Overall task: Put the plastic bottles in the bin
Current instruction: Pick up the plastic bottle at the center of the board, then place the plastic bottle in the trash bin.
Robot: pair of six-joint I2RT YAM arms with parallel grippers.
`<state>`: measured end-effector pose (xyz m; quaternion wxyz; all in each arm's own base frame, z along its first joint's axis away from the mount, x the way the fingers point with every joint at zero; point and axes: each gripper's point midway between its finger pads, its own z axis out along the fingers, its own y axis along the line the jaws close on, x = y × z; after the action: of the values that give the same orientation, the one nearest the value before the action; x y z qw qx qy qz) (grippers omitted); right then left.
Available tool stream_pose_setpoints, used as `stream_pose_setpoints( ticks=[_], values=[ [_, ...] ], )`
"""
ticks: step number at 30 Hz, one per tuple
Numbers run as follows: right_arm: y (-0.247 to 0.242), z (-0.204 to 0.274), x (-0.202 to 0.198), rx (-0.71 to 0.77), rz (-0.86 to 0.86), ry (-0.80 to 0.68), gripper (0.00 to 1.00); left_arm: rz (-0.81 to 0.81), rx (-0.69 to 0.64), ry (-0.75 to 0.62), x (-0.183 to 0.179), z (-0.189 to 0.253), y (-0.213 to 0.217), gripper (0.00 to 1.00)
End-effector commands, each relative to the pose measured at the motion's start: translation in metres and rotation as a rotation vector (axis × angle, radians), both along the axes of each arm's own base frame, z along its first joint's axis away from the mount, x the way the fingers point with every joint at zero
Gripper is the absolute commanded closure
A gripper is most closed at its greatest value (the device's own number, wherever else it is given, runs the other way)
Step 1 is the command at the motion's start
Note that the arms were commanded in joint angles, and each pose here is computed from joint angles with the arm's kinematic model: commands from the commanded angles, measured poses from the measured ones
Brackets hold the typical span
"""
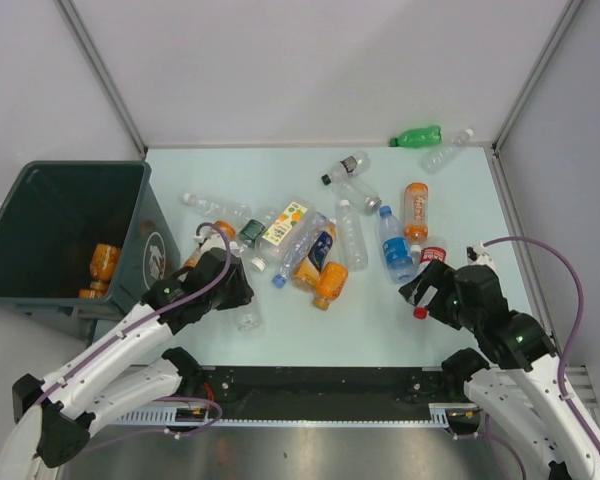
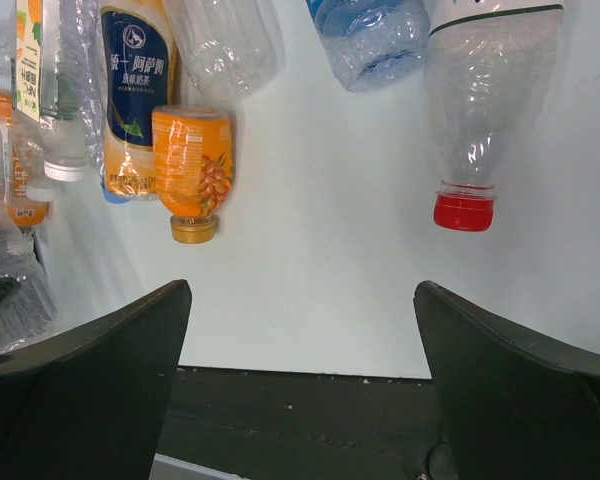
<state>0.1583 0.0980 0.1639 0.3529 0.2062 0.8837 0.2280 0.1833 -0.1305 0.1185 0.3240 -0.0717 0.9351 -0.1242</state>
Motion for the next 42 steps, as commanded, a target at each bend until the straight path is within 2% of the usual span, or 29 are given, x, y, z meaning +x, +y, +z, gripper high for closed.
stream_pose_setpoints(
  ticks=[1,5,6,13,19,25,30,36,42],
  values=[
    [-0.004,0.002,0.0,-0.019,0.001,-0.023,0.0,-0.007,0.038,-0.058,0.007,0.034,0.006,0.63],
    [-0.004,0.003,0.001,-0.019,0.002,-0.03,0.0,0.004,0.073,-0.135,0.019,0.071,0.012,0.62],
    [-0.004,0.003,0.002,-0.019,-0.001,-0.033,0.0,0.005,0.12,-0.142,0.022,0.076,0.018,0.61],
    [-0.005,0.007,0.003,-0.005,-0.016,-0.054,0.0,0.028,0.209,-0.291,0.046,0.179,0.031,0.6],
    [-0.006,0.006,0.004,-0.01,-0.022,-0.061,0.0,0.079,0.275,-0.395,0.05,0.24,0.054,0.57],
    [-0.004,0.008,0.011,-0.009,-0.029,-0.069,0.0,0.15,0.298,-0.477,0.057,0.274,0.075,0.54],
    [-0.002,0.011,0.022,-0.025,-0.028,-0.093,0.0,0.236,0.369,-0.512,0.073,0.296,0.102,0.53],
    [0.005,0.017,0.047,-0.041,-0.022,-0.127,0.0,0.385,0.413,-0.604,0.088,0.331,0.147,0.47],
    [0.016,0.022,0.074,-0.008,-0.02,-0.158,0.01,0.635,0.418,-0.649,0.085,0.352,0.203,0.46]
  ],
)
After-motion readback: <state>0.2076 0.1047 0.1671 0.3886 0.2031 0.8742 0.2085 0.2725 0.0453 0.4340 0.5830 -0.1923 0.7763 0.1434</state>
